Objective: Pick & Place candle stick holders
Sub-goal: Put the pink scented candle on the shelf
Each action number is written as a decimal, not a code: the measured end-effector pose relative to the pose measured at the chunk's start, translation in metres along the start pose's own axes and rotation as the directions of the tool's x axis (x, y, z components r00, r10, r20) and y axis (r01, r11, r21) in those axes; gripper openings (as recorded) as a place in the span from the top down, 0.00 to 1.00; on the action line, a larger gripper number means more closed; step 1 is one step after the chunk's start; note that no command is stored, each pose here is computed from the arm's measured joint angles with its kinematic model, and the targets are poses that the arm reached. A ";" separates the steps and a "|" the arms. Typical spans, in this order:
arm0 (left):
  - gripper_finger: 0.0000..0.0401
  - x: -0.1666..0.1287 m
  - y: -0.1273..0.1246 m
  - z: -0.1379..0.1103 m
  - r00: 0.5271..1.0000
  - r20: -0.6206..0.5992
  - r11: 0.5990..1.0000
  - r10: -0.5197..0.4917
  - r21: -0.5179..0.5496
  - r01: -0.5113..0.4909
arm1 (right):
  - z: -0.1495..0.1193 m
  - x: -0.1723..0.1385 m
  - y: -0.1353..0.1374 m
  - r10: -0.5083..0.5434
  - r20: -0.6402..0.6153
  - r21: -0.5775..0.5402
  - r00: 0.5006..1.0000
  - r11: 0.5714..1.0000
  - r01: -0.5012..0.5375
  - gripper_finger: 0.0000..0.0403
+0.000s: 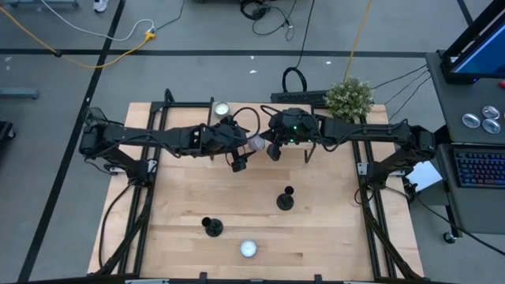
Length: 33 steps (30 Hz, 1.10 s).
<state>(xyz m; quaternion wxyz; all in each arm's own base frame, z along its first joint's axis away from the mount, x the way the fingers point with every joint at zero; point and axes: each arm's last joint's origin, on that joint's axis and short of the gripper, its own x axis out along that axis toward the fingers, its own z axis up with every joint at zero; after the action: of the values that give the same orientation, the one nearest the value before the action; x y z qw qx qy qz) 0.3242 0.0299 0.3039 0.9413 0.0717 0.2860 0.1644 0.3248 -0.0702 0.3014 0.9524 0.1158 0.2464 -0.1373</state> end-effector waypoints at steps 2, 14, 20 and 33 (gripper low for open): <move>0.10 0.000 0.001 0.000 1.000 0.002 1.000 -0.015 0.000 0.015 | 0.000 0.000 0.000 0.001 0.001 0.002 1.000 1.000 -0.001 1.00; 0.10 0.028 -0.003 0.009 0.999 -0.035 0.997 -0.019 0.076 0.022 | 0.002 0.000 0.000 0.004 0.022 0.006 1.000 1.000 -0.004 1.00; 0.10 0.018 0.003 0.024 0.998 -0.058 0.995 -0.006 0.100 0.011 | 0.000 0.000 -0.006 -0.039 -0.007 0.012 0.999 0.999 0.039 1.00; 0.10 0.034 0.004 0.018 0.994 -0.109 0.993 -0.016 0.115 0.029 | 0.001 0.000 -0.008 -0.018 0.003 0.014 1.000 1.000 0.018 1.00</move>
<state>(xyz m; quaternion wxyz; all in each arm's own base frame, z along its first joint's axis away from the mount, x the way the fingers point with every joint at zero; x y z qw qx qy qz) 0.3600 0.0446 0.3016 0.9204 0.1144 0.3465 0.1405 0.3230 -0.0778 0.3015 0.9507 0.1200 0.2449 -0.1477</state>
